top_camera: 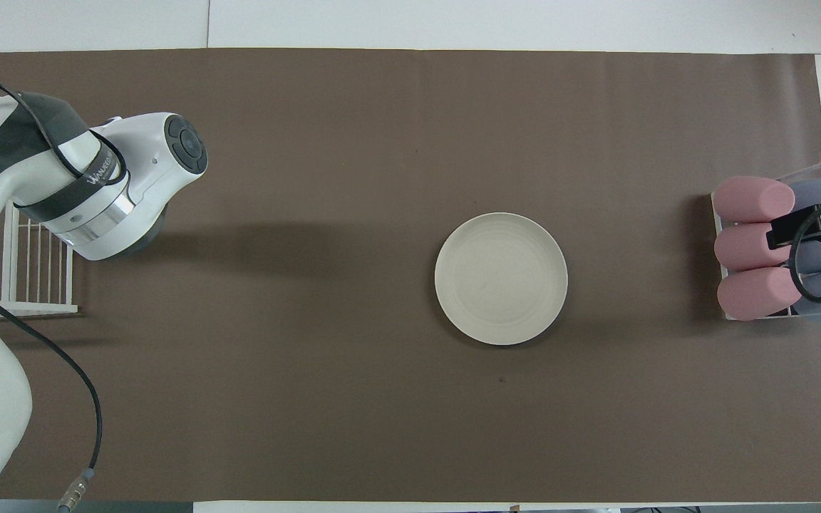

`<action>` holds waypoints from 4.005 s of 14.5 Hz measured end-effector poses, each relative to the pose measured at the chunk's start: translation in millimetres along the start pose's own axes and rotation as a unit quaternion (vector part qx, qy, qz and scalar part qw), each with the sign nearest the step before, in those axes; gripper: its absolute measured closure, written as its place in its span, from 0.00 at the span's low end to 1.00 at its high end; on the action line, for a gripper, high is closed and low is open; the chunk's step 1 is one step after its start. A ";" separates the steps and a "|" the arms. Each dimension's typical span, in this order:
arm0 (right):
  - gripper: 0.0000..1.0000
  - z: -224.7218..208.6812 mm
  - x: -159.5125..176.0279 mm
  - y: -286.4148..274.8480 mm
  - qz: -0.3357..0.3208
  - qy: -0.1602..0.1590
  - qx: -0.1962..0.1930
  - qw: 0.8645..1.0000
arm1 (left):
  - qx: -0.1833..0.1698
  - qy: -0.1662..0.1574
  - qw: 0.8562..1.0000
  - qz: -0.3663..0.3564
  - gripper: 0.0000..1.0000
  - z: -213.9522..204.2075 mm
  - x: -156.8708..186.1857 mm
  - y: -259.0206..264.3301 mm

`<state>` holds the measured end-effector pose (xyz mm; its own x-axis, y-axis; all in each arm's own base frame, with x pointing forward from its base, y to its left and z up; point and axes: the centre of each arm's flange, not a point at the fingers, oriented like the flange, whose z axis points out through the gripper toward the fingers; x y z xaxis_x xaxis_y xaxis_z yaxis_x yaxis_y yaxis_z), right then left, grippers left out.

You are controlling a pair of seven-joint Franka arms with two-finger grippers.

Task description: Wipe plate with sponge

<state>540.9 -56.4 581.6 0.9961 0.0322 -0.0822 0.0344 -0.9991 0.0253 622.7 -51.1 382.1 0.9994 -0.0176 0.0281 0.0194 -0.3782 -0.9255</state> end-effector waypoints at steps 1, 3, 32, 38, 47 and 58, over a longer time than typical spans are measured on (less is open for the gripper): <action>0.00 -0.6 0.1 -0.5 0.000 0.001 0.002 1.000 | -0.002 0.001 1.000 0.000 0.95 -0.2 0.3 1.0; 0.00 -2.4 0.4 -1.1 0.001 0.003 0.005 1.000 | -0.007 0.002 1.000 -0.001 0.92 -0.7 0.5 2.5; 0.00 -5.3 0.7 -2.1 0.000 0.006 0.005 1.000 | -0.508 -0.083 0.850 -0.116 0.00 -64.1 -51.1 -222.8; 0.00 -5.1 0.6 -2.1 0.000 0.006 0.005 1.000 | -0.558 -0.059 0.828 -0.016 0.00 -85.4 -70.4 -220.3; 0.00 -4.7 0.6 -2.8 0.000 0.005 0.005 1.000 | -0.558 -0.062 0.828 0.000 0.00 -90.0 -70.6 -205.9; 0.00 -4.7 0.7 -3.4 -0.001 0.005 0.005 1.000 | -0.559 -0.053 0.828 0.008 0.00 -97.8 -70.5 -204.6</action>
<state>541.9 -52.9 586.2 0.9969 0.0341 -0.0714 0.0353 -0.9993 0.0149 545.7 -63.1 606.4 0.9972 0.0287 -0.0686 0.0290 -0.9996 0.0031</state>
